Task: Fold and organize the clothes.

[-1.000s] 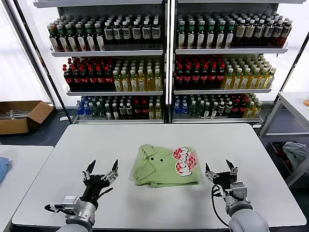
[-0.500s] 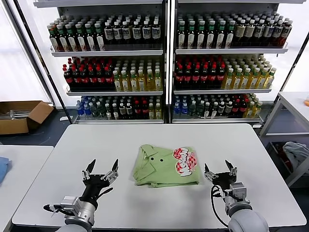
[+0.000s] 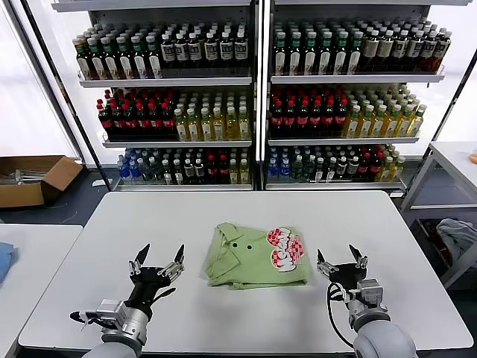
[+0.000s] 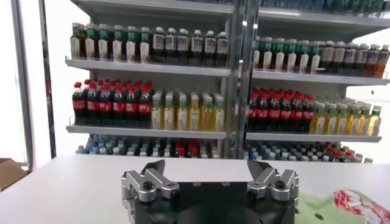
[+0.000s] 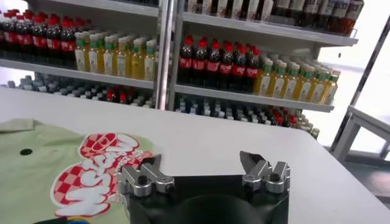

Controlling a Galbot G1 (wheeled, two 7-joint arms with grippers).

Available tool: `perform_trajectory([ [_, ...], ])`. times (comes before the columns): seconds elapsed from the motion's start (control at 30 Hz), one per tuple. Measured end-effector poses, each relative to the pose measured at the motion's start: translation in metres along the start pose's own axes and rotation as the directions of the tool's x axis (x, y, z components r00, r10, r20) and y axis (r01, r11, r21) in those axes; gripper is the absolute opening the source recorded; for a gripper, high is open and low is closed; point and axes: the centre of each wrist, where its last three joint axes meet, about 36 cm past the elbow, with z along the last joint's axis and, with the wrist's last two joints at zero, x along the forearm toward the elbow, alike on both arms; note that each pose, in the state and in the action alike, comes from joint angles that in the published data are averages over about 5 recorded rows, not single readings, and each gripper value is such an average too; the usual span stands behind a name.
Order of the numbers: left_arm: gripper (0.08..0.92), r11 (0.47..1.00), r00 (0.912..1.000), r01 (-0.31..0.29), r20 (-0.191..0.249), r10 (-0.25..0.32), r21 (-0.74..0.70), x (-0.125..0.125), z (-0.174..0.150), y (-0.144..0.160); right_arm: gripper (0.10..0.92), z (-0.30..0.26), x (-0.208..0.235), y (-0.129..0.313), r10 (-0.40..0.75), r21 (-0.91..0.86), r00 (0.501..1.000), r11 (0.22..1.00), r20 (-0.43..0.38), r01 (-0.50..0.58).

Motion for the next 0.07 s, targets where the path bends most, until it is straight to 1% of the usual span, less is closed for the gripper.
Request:
perform_trajectory([
  [0.07,0.823,1.000,1.0000,0.000,0.002,0.000,0.001,-0.0003,-0.0005,0.0006,0.823,-0.0005,-0.0001,-0.0004,0.001,-0.003,1.000,1.000,0.001,-0.001],
])
